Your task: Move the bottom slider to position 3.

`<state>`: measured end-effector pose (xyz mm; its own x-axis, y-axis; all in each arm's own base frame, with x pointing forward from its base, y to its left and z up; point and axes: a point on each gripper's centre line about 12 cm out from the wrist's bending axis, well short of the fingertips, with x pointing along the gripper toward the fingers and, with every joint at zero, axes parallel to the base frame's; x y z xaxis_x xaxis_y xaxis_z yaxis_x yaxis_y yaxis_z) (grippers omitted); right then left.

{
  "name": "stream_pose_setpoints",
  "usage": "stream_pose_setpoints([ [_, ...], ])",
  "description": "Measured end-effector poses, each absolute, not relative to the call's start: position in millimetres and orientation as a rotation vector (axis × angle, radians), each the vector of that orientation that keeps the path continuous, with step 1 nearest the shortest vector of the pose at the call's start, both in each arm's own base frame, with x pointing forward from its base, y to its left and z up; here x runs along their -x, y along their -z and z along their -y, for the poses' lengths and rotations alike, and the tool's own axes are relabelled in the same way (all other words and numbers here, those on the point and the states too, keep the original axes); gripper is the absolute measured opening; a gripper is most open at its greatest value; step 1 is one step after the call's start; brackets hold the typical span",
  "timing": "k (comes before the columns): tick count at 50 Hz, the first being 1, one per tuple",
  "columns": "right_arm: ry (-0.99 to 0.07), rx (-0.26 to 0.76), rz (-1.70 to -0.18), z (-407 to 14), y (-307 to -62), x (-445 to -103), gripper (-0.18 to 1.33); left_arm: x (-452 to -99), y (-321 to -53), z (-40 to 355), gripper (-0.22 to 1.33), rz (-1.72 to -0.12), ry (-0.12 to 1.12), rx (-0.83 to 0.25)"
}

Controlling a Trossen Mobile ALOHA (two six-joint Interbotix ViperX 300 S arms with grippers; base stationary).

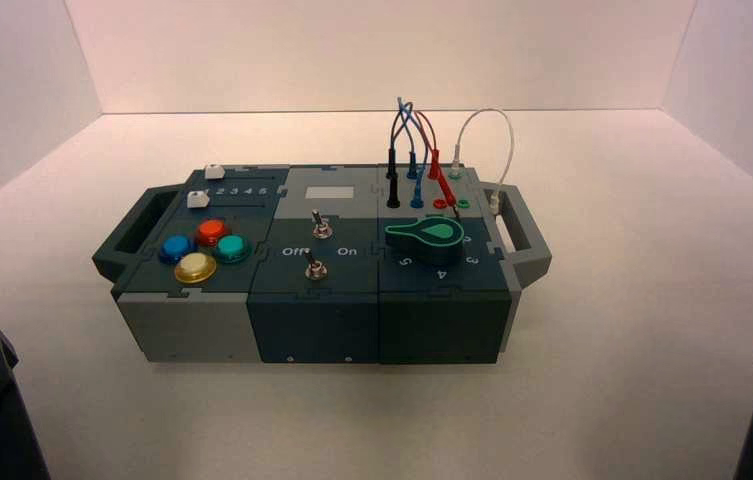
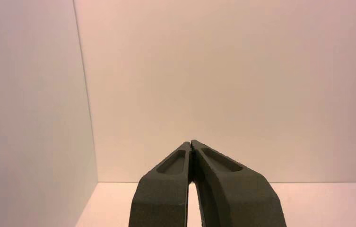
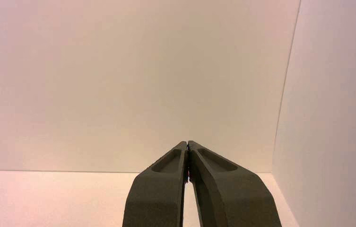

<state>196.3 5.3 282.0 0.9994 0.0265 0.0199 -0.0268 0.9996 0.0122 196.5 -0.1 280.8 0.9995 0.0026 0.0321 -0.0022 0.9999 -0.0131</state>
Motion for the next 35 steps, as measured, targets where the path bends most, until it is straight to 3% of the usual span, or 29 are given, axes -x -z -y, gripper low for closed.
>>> stream_pose_setpoints([
  [20,-0.043,-0.011,-0.039,-9,-277,-197,-0.14,-198,-274,1,-0.16,-0.022,0.0,0.013],
  [35,-0.231,0.012,-0.259,-48,-271,-200,-0.14,-204,-263,8,-0.15,-0.307,0.038,0.007],
])
